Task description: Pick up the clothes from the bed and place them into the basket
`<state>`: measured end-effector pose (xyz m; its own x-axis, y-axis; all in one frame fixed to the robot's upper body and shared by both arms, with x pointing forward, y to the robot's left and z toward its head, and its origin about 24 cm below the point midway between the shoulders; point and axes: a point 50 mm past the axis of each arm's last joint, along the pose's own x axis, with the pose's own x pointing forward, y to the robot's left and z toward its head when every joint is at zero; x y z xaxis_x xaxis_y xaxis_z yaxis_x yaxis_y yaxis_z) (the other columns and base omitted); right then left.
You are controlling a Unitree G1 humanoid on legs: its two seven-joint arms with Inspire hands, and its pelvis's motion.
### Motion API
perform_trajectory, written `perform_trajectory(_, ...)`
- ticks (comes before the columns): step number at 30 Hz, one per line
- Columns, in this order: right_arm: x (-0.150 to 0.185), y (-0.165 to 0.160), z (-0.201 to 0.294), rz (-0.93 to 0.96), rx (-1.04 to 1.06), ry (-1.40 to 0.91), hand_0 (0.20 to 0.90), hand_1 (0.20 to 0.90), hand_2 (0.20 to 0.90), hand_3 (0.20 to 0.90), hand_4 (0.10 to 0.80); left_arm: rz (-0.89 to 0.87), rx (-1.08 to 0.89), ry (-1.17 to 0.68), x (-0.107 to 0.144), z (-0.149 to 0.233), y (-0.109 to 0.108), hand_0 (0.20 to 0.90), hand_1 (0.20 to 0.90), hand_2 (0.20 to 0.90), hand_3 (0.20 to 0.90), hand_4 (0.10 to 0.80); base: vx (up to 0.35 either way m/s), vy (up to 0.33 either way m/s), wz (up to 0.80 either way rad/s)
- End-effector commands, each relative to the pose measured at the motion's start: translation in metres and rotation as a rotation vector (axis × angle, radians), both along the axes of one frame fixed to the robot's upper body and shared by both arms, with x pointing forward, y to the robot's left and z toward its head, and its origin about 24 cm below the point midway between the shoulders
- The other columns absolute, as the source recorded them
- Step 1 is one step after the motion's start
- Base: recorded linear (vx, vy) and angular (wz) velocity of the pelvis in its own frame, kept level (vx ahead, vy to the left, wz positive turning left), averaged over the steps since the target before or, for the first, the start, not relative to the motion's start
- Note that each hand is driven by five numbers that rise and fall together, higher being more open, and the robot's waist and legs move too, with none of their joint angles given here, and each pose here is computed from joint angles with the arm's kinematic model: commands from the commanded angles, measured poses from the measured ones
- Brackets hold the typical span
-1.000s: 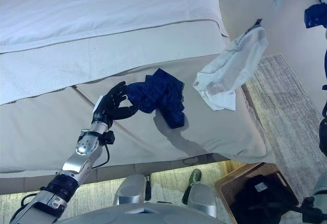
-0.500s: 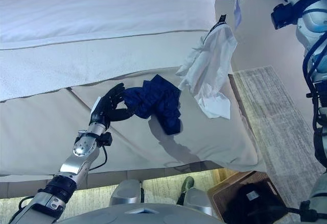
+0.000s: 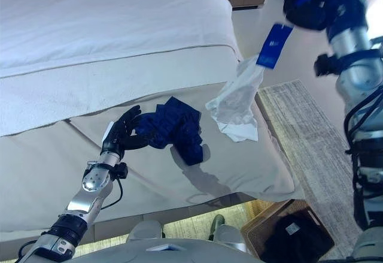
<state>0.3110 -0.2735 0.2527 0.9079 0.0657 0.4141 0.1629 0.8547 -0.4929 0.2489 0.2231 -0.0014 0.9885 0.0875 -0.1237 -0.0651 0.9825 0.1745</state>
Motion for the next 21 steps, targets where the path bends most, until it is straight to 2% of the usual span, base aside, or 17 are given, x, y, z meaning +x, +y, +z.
perform_trajectory(1, -0.004, 0.008, 0.009, 0.068, -0.055, -0.041, 0.3, 0.3, 0.3, 0.2, 0.1, 0.009, 0.03, -0.099, 0.008, 0.014, 0.002, 0.9, 0.9, 0.9, 0.9, 0.8, -0.015, -0.005, -0.05)
perform_trajectory(10, -0.001, 0.039, -0.079, 0.25, -0.123, 0.347, 0.3, 0.3, 0.3, 0.2, 0.1, 0.046, 0.036, -0.104, 0.014, 0.017, -0.001, 0.9, 0.9, 0.9, 0.9, 0.8, -0.005, -0.001, -0.11)
perform_trajectory(21, 0.014, 0.047, -0.151, 0.209, -0.101, 0.605, 0.3, 0.3, 0.3, 0.2, 0.1, 0.038, 0.04, -0.103, 0.02, 0.021, -0.008, 0.9, 0.9, 0.9, 0.9, 0.8, 0.001, 0.001, -0.03)
